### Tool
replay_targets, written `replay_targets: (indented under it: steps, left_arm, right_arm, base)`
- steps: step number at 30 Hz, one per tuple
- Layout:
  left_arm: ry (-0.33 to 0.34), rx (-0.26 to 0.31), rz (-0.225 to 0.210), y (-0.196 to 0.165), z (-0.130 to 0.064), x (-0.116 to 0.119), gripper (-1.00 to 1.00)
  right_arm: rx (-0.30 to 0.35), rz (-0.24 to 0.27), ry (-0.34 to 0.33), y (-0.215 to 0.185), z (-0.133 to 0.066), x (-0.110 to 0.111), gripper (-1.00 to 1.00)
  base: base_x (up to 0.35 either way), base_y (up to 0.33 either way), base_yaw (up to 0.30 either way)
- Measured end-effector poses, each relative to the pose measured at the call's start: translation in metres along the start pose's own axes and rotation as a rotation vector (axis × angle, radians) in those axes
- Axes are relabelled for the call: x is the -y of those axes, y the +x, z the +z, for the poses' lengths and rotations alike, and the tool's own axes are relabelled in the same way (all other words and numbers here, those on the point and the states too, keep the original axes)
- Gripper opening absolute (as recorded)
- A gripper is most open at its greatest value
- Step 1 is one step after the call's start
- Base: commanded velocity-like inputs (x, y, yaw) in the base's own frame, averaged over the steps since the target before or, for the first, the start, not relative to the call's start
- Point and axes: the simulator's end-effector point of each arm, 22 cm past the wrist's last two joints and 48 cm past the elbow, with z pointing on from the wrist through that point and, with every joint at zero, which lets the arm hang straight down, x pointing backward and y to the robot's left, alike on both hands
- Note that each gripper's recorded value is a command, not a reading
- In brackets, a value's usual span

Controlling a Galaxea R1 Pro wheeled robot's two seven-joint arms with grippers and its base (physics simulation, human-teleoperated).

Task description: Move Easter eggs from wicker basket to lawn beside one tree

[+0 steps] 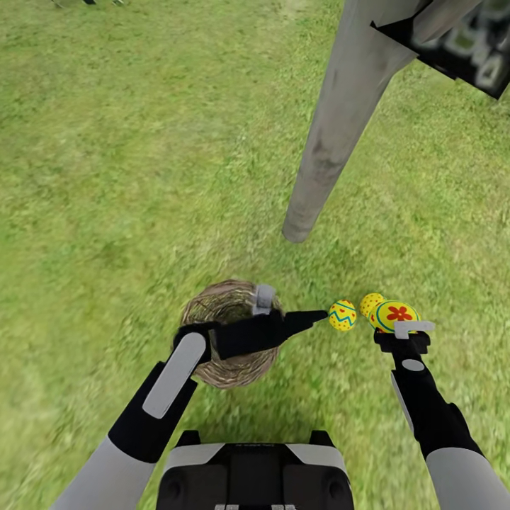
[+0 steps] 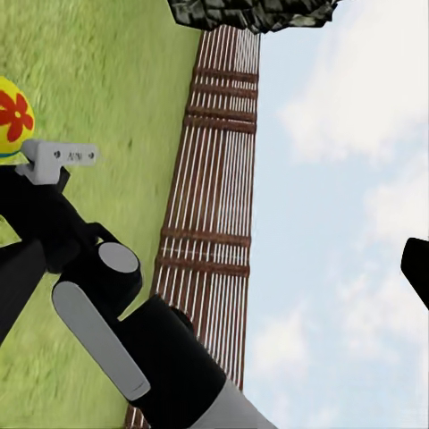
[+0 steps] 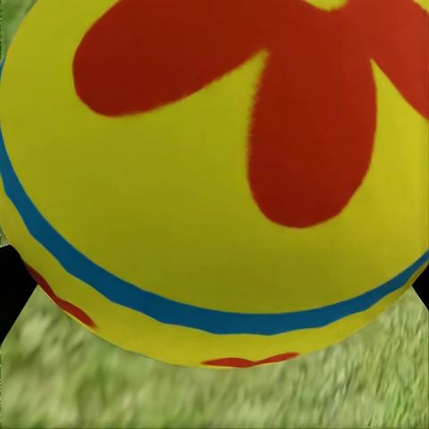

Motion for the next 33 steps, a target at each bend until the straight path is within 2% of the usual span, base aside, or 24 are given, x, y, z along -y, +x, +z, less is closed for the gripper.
replay_targets:
  steps: [3,9,14,17,19,20,21,23,33]
  left_arm:
    - [0.002,-0.026,0.006,0.010,0.007,-0.002,1.00]
    - [0.009,-0.037,0.019,0.017,0.016,-0.007,1.00]
    - [0.012,-0.038,0.022,0.017,0.017,-0.013,1.00]
    - [0.014,-0.039,0.021,0.017,0.017,-0.017,1.00]
    - [0.016,-0.038,0.021,0.016,0.018,-0.019,1.00]
    - [0.016,-0.039,0.021,0.016,0.018,-0.021,1.00]
    - [0.019,-0.039,0.021,0.016,0.019,-0.021,1.00]
    - [0.026,-0.041,0.020,0.017,0.021,-0.022,1.00]
    - [0.033,-0.046,0.017,0.020,0.022,-0.024,1.00]
  right_arm:
    - [0.001,-0.002,-0.002,0.001,0.003,-0.003,-1.00]
    - [0.005,-0.007,-0.018,0.003,0.010,-0.012,-1.00]
    - [0.034,0.004,-0.102,-0.009,0.011,-0.039,-1.00]
    - [0.046,0.004,-0.180,-0.015,0.009,-0.063,-1.00]
    - [0.047,0.013,-0.207,-0.016,0.008,-0.075,-1.00]
    - [0.049,0.024,-0.271,-0.018,0.002,-0.103,-1.00]
    - [0.058,0.012,-0.329,-0.022,-0.007,-0.133,-1.00]
    - [0.071,-0.003,-0.357,-0.026,-0.010,-0.150,-1.00]
    - [0.089,-0.002,-0.358,-0.031,-0.010,-0.153,-1.00]
  base:
    - [0.000,0.000,0.000]
    - [0.000,0.000,0.000]
    - [0.000,0.000,0.000]
    - [0.000,0.000,0.000]
    - [0.000,0.000,0.000]
    - [0.000,0.000,0.000]
    - [0.000,0.000,0.000]
    - [0.000,0.000,0.000]
    - [0.000,-0.027,0.000]
